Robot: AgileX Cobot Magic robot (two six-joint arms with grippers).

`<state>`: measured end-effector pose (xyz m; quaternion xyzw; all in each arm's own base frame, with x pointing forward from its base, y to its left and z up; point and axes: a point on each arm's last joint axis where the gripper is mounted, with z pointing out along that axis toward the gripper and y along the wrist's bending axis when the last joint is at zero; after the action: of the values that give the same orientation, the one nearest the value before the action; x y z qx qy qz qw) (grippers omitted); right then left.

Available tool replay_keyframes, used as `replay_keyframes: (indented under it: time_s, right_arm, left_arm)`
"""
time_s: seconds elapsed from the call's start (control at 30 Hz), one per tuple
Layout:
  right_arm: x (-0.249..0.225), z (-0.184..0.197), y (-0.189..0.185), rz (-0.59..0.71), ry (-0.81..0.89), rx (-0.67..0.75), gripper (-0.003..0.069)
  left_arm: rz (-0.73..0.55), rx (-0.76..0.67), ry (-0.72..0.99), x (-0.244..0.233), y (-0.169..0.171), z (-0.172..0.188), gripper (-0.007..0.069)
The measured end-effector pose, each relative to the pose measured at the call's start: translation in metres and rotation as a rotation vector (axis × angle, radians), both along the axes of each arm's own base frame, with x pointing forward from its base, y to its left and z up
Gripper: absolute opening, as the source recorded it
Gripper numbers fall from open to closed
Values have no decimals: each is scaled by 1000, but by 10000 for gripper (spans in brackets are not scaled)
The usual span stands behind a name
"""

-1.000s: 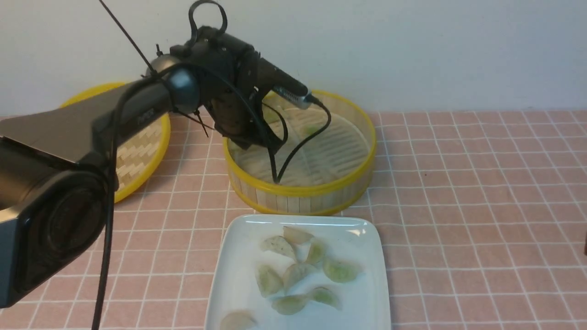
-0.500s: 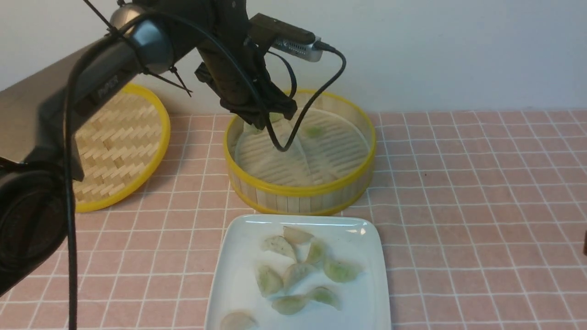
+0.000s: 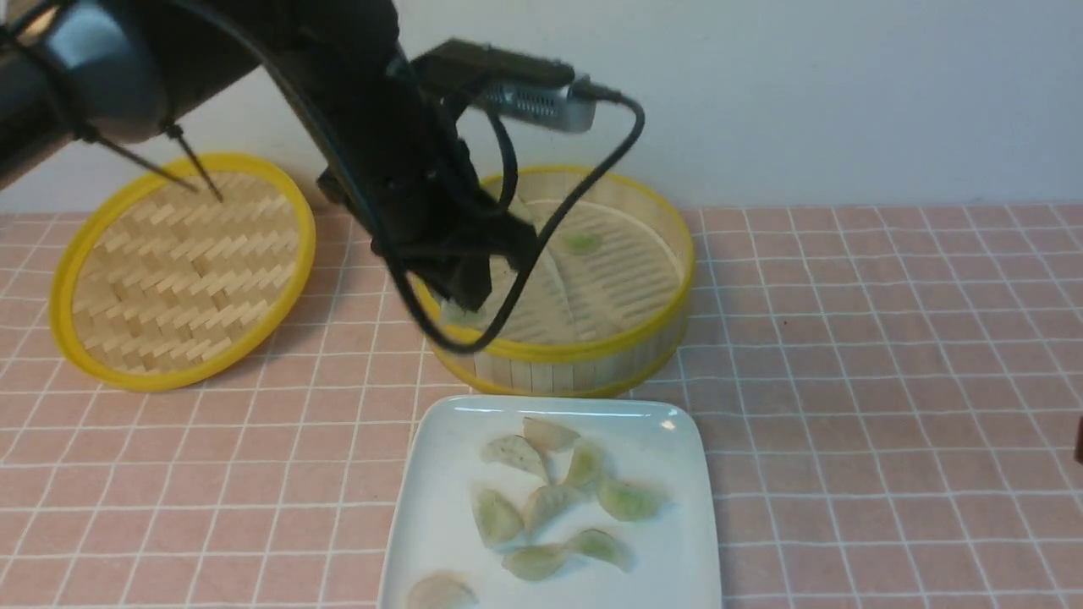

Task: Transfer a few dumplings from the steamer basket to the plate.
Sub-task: Use the left arm to put the dumpling into the plate

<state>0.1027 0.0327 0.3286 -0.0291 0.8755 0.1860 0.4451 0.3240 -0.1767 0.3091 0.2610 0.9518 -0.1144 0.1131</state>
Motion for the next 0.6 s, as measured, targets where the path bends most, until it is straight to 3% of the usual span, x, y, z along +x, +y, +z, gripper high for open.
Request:
replay_keyframes:
  time_s: [0.03,0.13,0.37,0.43,0.57,0.6]
  right_arm:
    - [0,0,0,0,0,0,-13]
    - [0,0,0,2,-1,-1,-13]
    - [1,1,0,8,-18,-15,-13]
    - [3,1,0,8,-16,-14,-13]
    - [20,7,4,69,53,-27,-13]
    - [22,9,4,73,52,-28,-13]
  left_arm:
    - [-1,-4,-3,-1,0,2,77]
    - [-15,28,138,-25,-1,-38,77]
    - [-27,66,217,-23,-7,-93,85]
    - [-31,79,230,-20,-8,-103,122]
    - [-37,89,229,-17,-9,-110,321]
    - [-37,89,229,-17,-9,-110,332]
